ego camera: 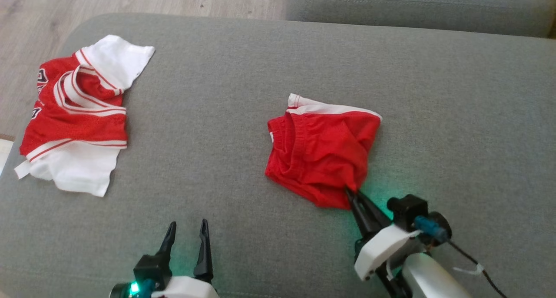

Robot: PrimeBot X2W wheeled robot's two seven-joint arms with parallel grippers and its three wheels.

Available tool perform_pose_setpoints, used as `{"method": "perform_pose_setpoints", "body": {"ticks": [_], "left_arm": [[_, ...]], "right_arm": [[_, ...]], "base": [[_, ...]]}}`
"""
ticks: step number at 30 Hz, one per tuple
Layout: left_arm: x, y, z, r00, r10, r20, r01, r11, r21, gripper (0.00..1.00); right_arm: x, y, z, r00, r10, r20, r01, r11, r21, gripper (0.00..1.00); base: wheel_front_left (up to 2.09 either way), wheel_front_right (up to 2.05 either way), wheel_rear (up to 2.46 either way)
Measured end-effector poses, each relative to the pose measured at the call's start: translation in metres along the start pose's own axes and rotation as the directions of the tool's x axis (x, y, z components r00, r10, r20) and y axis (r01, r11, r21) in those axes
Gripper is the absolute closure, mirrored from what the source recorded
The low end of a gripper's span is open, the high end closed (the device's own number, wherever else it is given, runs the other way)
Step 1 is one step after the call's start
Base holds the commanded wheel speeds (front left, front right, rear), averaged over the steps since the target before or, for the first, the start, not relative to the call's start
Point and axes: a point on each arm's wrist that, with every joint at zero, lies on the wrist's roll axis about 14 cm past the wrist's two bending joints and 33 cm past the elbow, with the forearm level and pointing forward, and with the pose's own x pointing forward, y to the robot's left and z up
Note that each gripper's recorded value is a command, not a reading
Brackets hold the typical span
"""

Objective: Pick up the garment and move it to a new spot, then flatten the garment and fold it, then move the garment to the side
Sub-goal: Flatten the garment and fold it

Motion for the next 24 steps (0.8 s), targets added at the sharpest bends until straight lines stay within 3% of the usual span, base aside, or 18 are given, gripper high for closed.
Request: {"method": "perform_pose_setpoints", "body": {"ticks": [8, 12, 13, 14, 15, 21, 24], "left_arm": [[0.003, -0.008, 0.003, 1.000, -0.027, 0.009, 0.027, 1.000, -0.003, 0.00], [0.003, -0.011, 0.005, 0.999, -0.034, 0.013, 0.034, 0.999, -0.008, 0.00], [0.003, -0.011, 0.005, 0.999, -0.035, 0.013, 0.035, 0.999, -0.008, 0.00], [0.004, -0.011, 0.005, 0.999, -0.036, 0.014, 0.036, 0.999, -0.008, 0.00], [0.004, -0.012, 0.005, 0.999, -0.036, 0.014, 0.036, 0.999, -0.008, 0.00], [0.005, -0.013, 0.007, 0.999, -0.040, 0.021, 0.040, 0.999, -0.006, 0.00], [0.007, -0.009, 0.014, 0.999, -0.026, 0.040, 0.026, 1.000, 0.002, 0.00]], "right_arm": [[-0.017, 0.029, -0.012, 0.997, 0.074, -0.015, -0.075, 0.997, -0.025, 1.00], [-0.026, 0.028, -0.026, 0.996, 0.074, -0.056, -0.075, 0.997, -0.027, 1.00], [-0.028, 0.025, -0.032, 0.995, 0.066, -0.075, -0.067, 0.997, -0.023, 0.95], [-0.029, 0.022, -0.036, 0.994, 0.056, -0.089, -0.058, 0.998, -0.015, 0.53], [-0.030, 0.021, -0.038, 0.994, 0.050, -0.096, -0.051, 0.999, -0.008, 0.00], [-0.030, 0.008, -0.024, 0.999, 0.000, -0.047, 0.002, 0.999, 0.047, 0.00], [-0.028, -0.008, 0.010, 0.996, -0.054, 0.064, 0.049, 0.996, 0.075, 0.00]], "base": [[0.00, 0.00, 0.00], [0.00, 0.00, 0.00], [0.00, 0.00, 0.00], [0.00, 0.00, 0.00], [0.00, 0.00, 0.00], [0.00, 0.00, 0.00], [0.00, 0.00, 0.00]]}}
